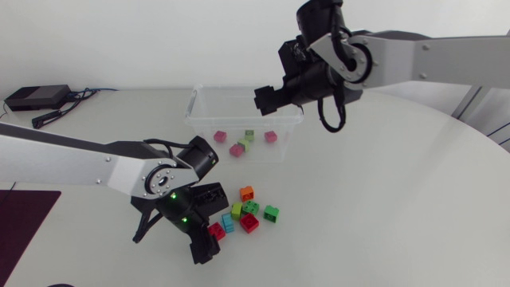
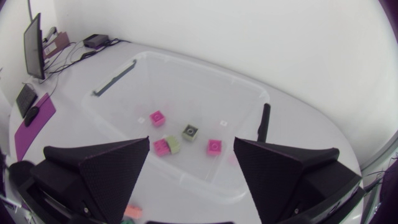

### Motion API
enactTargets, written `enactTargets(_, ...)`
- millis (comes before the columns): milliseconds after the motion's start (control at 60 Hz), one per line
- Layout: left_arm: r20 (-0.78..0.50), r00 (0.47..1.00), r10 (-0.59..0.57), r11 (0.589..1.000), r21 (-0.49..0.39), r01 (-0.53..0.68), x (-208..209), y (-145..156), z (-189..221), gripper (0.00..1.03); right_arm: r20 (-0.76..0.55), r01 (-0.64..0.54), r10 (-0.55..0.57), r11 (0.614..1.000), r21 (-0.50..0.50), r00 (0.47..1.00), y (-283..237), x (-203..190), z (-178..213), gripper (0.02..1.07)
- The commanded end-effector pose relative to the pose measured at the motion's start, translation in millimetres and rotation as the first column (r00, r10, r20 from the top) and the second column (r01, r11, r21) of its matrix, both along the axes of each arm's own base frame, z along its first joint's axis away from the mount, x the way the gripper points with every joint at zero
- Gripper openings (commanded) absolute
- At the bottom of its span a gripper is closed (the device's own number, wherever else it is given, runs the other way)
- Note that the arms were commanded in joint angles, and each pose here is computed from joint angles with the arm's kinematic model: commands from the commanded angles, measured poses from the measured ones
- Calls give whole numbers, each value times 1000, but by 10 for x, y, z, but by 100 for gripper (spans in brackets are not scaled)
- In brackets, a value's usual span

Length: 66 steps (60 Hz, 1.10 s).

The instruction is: Pick up the duplo bricks and place them in the container

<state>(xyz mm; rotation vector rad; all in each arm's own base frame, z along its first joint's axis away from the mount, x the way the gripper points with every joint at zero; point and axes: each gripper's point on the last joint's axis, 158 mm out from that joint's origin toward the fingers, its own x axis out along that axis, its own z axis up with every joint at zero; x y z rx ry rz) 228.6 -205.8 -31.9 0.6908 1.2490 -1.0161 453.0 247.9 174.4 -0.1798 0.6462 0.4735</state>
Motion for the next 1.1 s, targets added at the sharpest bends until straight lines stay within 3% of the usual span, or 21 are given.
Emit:
enactTargets(0, -39, 999, -1, 999, 32, 2, -87, 42, -158, 78, -36, -80, 80, 997, -7, 996, 25, -386, -93, 102)
enactTargets(117, -38, 999, -1, 1000, 31, 2, -60, 23, -196, 57, -81, -205, 199, 977, -63, 977, -14, -878, -342, 102)
enactTargets(167, -33, 999, 1, 1000, 28, 0, -41, 14, -218, 36, -124, -264, 253, 962, -77, 959, -34, -1089, -509, 102)
enactTargets(200, -32, 999, 2, 1000, 27, -1, -36, 16, -224, 28, -152, -310, 293, 946, -96, 944, -37, -1242, -638, 102)
enactTargets(233, -23, 1000, 4, 1000, 20, -3, -13, 6, -224, 11, -171, -344, 323, 933, -108, 931, -51, -1367, -738, 102)
enactTargets(400, -10, 1000, -7, 1000, 12, 7, -16, -3, -166, 9, -230, -440, 403, 887, -139, 886, -77, -1725, -1054, 102)
enactTargets(633, 121, 993, 13, 997, -78, -4, 214, -81, 410, 9, -368, -544, 453, 816, -196, 812, -72, -1948, -1689, 102)
enactTargets(700, 174, 984, 32, 994, -112, -13, 322, -74, 690, 9, -380, -552, 455, 809, -201, 805, -46, -1915, -1815, 97)
enactTargets(850, 306, 947, 102, 979, -201, -40, 620, -36, 1311, 9, -414, -572, 458, 793, -210, 787, -3, -1847, -2006, 97)
enactTargets(1083, 398, 893, 213, 945, -317, -84, 1018, -18, 1799, 9, -419, -578, 462, 788, -210, 782, 55, -1781, -2116, 92)
